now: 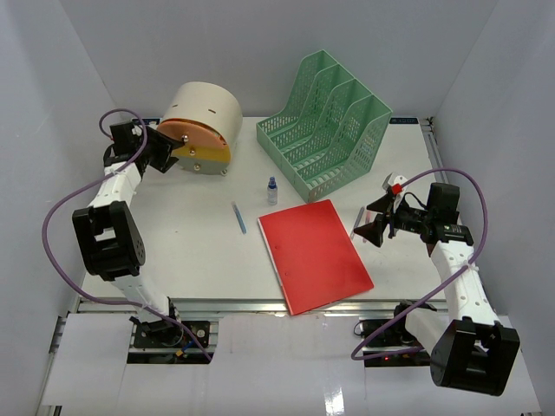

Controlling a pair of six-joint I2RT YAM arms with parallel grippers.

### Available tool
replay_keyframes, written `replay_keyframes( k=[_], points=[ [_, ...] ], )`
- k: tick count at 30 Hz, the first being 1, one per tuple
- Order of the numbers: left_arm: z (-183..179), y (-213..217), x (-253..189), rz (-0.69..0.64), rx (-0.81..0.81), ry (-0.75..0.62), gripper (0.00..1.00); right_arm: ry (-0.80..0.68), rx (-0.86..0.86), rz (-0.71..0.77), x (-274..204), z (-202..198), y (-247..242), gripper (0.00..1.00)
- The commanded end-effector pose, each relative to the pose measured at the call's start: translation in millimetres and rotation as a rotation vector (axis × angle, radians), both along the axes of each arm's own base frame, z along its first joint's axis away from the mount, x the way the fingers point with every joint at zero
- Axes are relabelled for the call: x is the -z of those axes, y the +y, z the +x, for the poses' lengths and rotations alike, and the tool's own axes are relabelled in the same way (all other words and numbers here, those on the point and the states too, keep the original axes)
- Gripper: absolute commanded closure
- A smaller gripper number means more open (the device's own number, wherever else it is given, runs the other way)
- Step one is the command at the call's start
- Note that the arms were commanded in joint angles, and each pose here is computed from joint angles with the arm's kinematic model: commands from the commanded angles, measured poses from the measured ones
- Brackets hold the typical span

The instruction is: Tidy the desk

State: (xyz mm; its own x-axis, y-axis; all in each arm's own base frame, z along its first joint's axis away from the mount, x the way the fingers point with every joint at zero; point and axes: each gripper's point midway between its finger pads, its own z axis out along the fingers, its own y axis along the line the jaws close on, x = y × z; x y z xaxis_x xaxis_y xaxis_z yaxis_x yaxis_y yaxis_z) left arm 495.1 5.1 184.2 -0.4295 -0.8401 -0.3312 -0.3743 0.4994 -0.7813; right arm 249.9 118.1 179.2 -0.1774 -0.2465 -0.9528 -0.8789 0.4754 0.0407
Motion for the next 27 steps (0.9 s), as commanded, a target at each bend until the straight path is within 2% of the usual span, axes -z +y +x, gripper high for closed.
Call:
replay_keyframes(
  k=[1, 8, 17, 23, 27],
  points=[
    [17, -6, -48, -0.030, 0.031, -0.121, 0.33, -0.008, -0.004, -0.004, 0, 1, -1, 0.09],
    [23, -11, -50, -0.046, 0.068, -0.142, 0.25, -0.003, -0.003, -0.004, 1, 2, -1, 0.09],
    [21, -14, -57, -0.056, 0.087, -0.166, 0.25, -0.004, 0.003, -0.010, 2, 3, -2, 0.09],
    [-13, 0, -67, 0.020, 0.039, -0.258, 0.28, -0.005, -0.002, -0.006, 2, 2, -1, 0.09],
    [-35, -9, -59, 0.007, 0.097, -0.316, 0.31, -0.004, -0.005, -0.002, 1, 1, -1, 0.09]
  ],
)
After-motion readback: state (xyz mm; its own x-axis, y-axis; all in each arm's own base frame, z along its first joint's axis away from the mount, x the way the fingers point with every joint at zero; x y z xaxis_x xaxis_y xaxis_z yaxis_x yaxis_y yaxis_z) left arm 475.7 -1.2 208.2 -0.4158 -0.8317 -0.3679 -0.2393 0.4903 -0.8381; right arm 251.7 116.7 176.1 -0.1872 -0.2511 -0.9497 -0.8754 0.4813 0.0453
